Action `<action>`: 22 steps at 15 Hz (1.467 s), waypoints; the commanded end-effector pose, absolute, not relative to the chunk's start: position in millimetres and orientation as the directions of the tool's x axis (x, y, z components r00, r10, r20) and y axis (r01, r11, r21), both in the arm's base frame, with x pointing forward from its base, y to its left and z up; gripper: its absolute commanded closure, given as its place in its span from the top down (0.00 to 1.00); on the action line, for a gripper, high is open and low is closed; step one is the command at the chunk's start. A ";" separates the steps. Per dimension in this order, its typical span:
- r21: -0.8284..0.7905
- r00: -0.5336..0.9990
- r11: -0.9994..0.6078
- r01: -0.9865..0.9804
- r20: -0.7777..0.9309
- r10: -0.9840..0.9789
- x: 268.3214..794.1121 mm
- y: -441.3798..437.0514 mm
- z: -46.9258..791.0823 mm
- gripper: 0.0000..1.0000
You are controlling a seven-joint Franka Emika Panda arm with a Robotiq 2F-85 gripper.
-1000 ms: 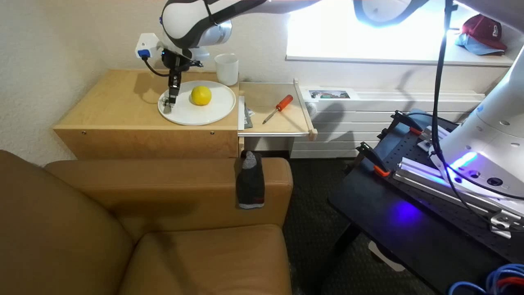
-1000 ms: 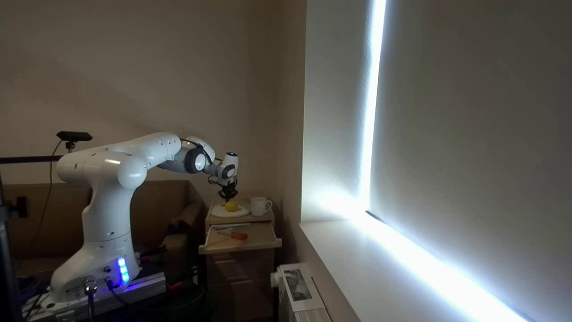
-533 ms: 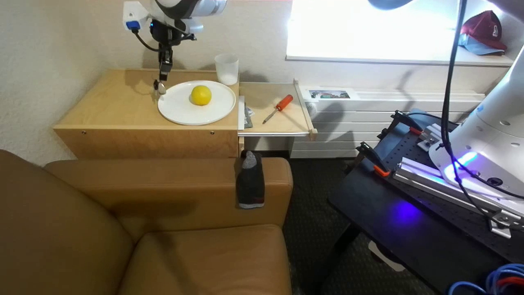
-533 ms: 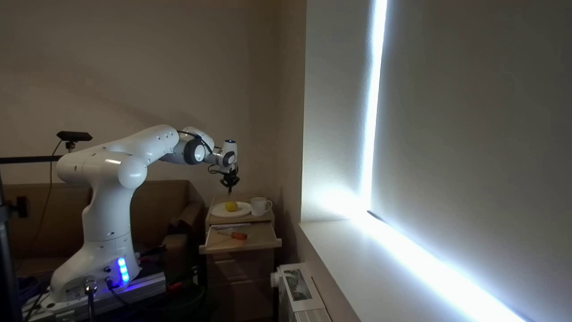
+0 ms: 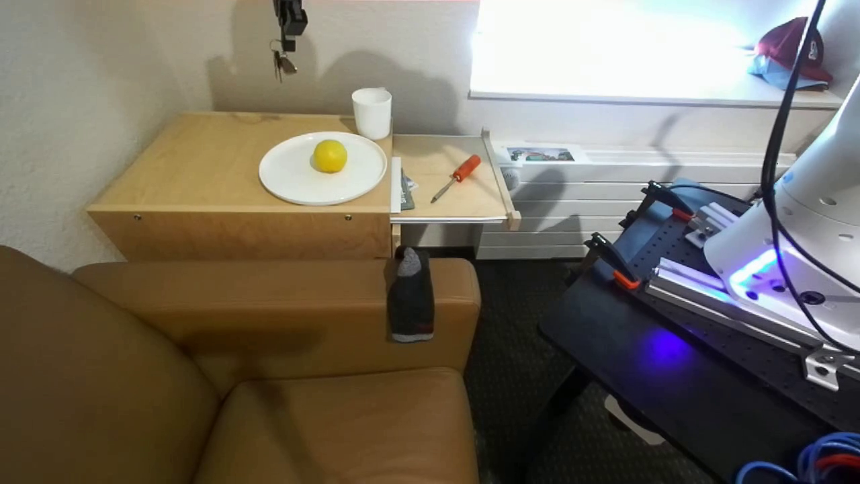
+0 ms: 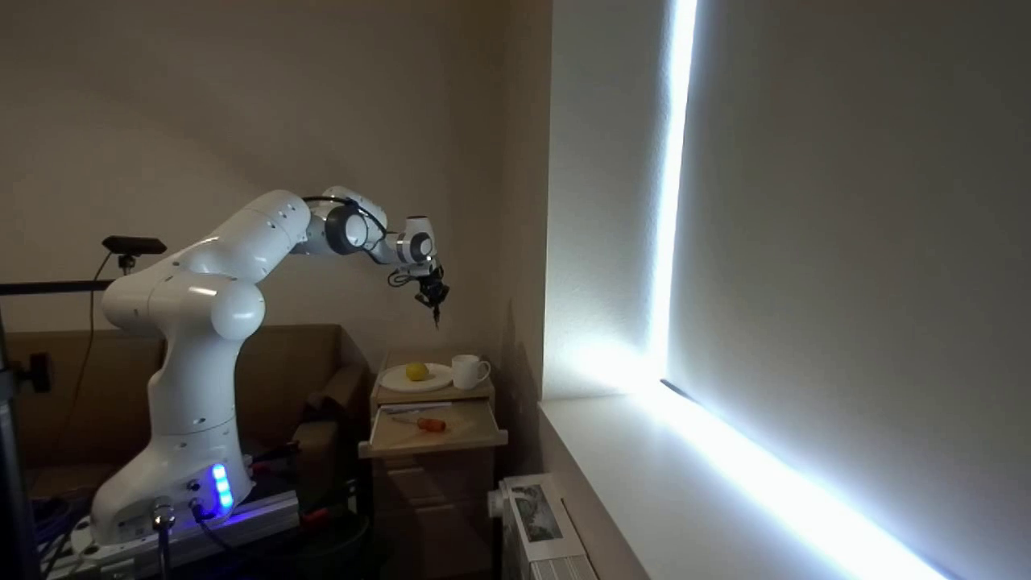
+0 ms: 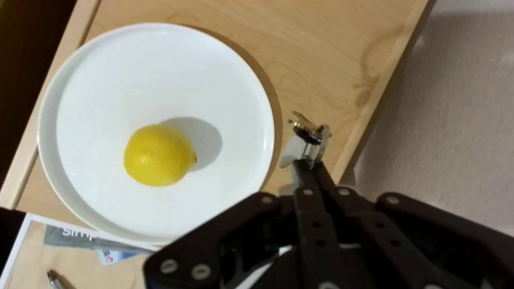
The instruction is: Take the keys on the plate and put them on the drawer tray
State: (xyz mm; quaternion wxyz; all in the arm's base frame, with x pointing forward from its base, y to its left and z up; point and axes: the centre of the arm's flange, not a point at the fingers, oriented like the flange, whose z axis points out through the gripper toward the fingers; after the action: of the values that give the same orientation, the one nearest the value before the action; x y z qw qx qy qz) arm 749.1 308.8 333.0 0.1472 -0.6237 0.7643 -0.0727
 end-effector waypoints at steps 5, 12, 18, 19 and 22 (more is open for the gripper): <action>-0.256 -0.248 0.223 -0.940 0.069 -0.966 669.4 212.4 364.5 0.01; -0.230 -0.410 0.354 -0.907 0.276 -0.869 621.0 143.8 348.1 0.01; -0.033 -0.462 0.479 -0.877 0.333 -0.822 556.1 65.6 284.9 0.01; -0.009 -0.480 0.503 -0.864 0.313 -0.820 543.0 52.2 268.6 0.01; 0.001 -0.610 0.621 -0.784 0.187 -0.770 515.3 12.4 210.4 0.01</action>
State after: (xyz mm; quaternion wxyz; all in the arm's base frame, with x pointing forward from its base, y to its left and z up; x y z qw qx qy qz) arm 559.1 50.9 252.9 -0.1321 -0.4651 0.8720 -0.0762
